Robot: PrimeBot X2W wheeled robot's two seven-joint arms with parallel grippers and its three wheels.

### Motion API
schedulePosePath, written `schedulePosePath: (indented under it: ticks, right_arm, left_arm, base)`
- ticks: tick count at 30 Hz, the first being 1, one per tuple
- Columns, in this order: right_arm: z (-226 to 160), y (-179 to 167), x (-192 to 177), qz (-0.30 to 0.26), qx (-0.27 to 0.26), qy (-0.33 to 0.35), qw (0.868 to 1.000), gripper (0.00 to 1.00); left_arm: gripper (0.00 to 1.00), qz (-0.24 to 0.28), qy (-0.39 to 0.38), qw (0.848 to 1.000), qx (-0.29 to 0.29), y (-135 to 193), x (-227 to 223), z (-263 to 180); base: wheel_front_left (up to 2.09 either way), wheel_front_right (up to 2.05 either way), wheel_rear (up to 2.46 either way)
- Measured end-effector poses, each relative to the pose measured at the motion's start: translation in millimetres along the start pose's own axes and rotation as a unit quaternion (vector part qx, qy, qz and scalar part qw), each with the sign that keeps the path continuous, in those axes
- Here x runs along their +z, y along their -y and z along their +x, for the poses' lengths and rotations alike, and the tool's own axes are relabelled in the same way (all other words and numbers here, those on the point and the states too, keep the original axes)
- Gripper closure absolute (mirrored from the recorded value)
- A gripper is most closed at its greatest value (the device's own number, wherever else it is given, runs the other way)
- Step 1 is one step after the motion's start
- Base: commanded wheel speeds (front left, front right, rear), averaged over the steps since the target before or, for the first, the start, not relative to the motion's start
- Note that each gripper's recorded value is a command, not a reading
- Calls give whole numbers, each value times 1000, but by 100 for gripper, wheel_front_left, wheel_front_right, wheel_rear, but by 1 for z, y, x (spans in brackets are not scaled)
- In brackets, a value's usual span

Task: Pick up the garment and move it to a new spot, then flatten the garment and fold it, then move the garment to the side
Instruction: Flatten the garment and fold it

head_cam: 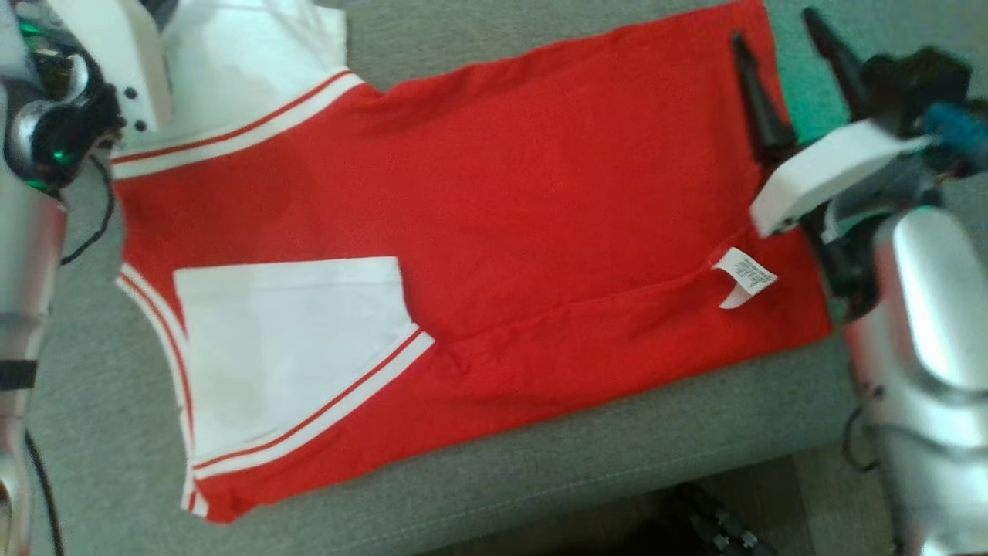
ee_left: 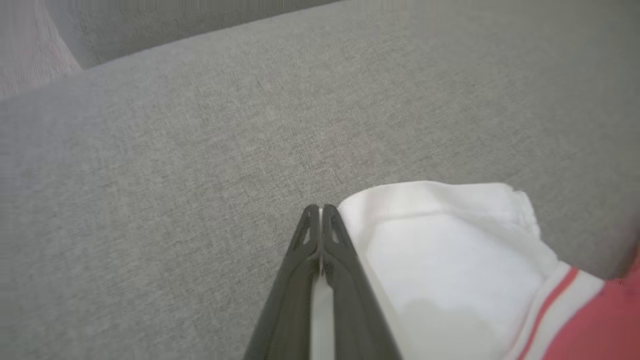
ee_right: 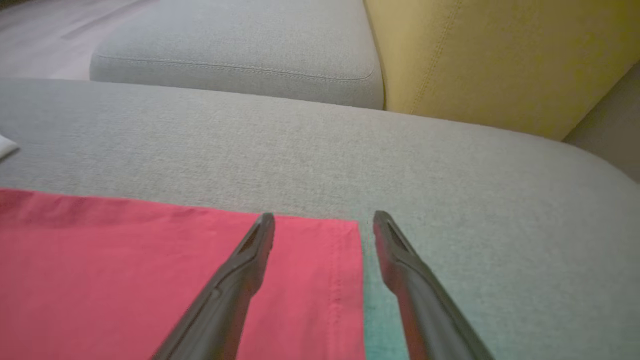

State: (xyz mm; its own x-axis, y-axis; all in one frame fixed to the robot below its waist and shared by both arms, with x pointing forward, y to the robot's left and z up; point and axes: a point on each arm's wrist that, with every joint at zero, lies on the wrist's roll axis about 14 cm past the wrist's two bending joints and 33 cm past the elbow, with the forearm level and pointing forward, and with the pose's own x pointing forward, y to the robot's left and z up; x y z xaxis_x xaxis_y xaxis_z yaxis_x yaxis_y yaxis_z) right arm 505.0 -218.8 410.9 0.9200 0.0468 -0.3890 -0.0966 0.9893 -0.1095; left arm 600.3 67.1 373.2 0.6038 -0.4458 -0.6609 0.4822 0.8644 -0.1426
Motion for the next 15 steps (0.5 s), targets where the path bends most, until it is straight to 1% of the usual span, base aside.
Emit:
schedulePosePath:
  ticks: [3, 4, 8, 12, 15]
  right_arm:
    - [5, 10, 1, -23, -5, -25, 999, 0]
    - [5, 10, 1, -23, -5, -25, 999, 0]
    - [10, 18, -5, -45, -5, -69, 997, 0]
    - [17, 20, -14, -68, 2, -116, 991, 0]
    - [21, 16, -18, -76, 12, -138, 987, 0]
  left_arm:
    - [100, -1, 34, 999, 0, 0, 16, -13]
    - [100, -1, 34, 999, 0, 0, 16, -13]
    - [100, 0, 78, 997, 4, -1, 34, -35]
    - [100, -1, 100, 995, 8, -3, 38, -52]
    - [100, 4, 108, 994, 10, -1, 37, -62]
  base:
    - [0, 0, 0]
    - [0, 0, 0]
    - [0, 0, 0]
    - [0, 0, 0]
    - [0, 0, 0]
